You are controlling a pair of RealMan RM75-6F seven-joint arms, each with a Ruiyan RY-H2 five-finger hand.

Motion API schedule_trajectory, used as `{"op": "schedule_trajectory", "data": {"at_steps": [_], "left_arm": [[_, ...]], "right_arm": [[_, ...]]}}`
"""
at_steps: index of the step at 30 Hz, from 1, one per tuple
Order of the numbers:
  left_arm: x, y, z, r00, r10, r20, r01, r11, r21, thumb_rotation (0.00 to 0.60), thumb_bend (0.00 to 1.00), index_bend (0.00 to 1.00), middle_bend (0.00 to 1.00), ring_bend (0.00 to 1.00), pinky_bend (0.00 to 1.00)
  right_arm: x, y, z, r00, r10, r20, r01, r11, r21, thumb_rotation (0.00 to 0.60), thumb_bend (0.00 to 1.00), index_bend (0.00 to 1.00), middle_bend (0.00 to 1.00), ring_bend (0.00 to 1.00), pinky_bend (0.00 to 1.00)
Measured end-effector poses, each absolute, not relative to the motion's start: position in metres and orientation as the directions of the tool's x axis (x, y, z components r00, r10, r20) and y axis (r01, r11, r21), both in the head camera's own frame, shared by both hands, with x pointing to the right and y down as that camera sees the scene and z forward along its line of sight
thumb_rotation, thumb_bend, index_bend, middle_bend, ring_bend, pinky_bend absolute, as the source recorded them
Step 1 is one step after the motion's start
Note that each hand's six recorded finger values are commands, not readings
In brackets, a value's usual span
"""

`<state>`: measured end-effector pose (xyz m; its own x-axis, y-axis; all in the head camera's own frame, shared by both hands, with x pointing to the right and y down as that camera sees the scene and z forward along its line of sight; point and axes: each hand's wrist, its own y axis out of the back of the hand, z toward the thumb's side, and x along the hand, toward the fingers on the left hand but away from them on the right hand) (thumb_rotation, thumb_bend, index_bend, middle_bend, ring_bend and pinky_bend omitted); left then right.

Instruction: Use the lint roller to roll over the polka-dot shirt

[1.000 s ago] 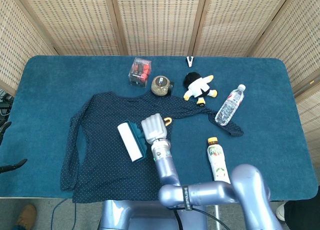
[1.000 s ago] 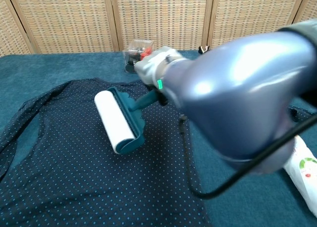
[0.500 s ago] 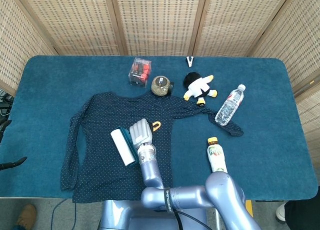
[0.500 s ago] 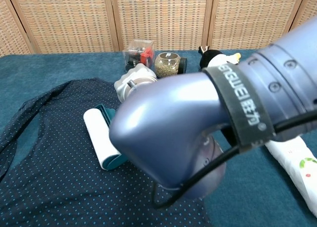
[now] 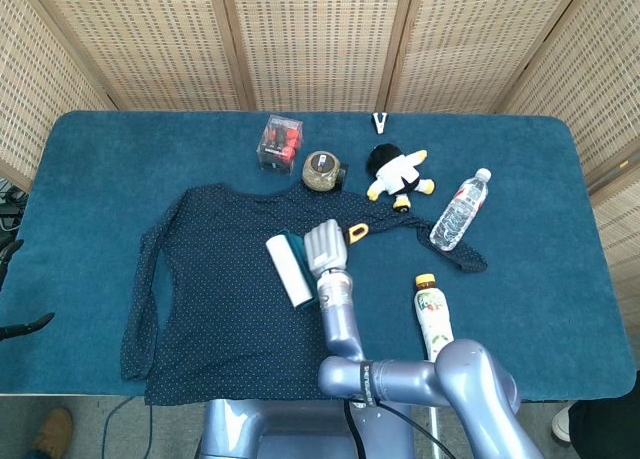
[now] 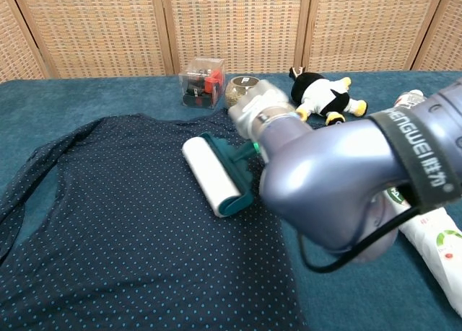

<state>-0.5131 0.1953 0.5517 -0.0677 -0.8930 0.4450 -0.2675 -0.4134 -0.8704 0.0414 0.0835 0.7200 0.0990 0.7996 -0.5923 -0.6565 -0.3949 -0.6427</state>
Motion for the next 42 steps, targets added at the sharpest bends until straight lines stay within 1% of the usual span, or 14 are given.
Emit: {"op": "schedule_trajectory", "data": {"at_steps": [5, 9, 12, 22, 31, 36, 42], "left_arm": [[-0.511, 0.195, 0.552, -0.071, -0.894, 0.443, -0.259, -0.412, -0.874, 0.600, 0.00, 0.00, 0.00, 0.00, 0.00], [-0.511, 0.195, 0.552, -0.074, -0.894, 0.442, -0.258, -0.411, -0.874, 0.600, 0.00, 0.00, 0.00, 0.00, 0.00], [-0.510, 0.195, 0.552, -0.075, -0.895, 0.440, -0.257, -0.409, -0.876, 0.600, 0.00, 0.00, 0.00, 0.00, 0.00], [-0.510, 0.196, 0.551, -0.074, -0.896, 0.438, -0.258, -0.407, -0.876, 0.600, 0.00, 0.00, 0.00, 0.00, 0.00], [-0.511, 0.196, 0.553, -0.074, -0.894, 0.443, -0.256, -0.412, -0.875, 0.600, 0.00, 0.00, 0.00, 0.00, 0.00], [-0.511, 0.196, 0.554, -0.076, -0.892, 0.445, -0.256, -0.414, -0.874, 0.600, 0.00, 0.00, 0.00, 0.00, 0.00], [-0.510, 0.196, 0.555, -0.076, -0.891, 0.447, -0.255, -0.416, -0.873, 0.600, 0.00, 0.00, 0.00, 0.00, 0.00]], "right_arm": [[0.083, 0.059, 0.722, 0.023, 0.840, -0.542, -0.696, -0.376, -0.612, 0.600, 0.87, 0.74, 1.00, 1.00, 1.00], [0.086, 0.057, 0.720, 0.025, 0.845, -0.534, -0.702, -0.365, -0.612, 0.600, 0.87, 0.74, 1.00, 1.00, 1.00], [0.078, 0.063, 0.719, 0.047, 0.841, -0.538, -0.710, -0.351, -0.610, 0.600, 0.87, 0.74, 1.00, 1.00, 1.00], [0.017, 0.109, 0.712, 0.193, 0.797, -0.573, -0.697, -0.300, -0.652, 0.600, 0.87, 0.74, 1.00, 1.00, 1.00], [-0.029, 0.144, 0.709, 0.281, 0.750, -0.599, -0.676, -0.289, -0.678, 0.600, 0.87, 0.74, 1.00, 1.00, 1.00], [-0.035, 0.147, 0.709, 0.289, 0.746, -0.600, -0.668, -0.292, -0.684, 0.600, 0.87, 0.74, 1.00, 1.00, 1.00], [-0.023, 0.136, 0.711, 0.263, 0.766, -0.587, -0.683, -0.282, -0.674, 0.600, 0.87, 0.74, 1.00, 1.00, 1.00]]}}
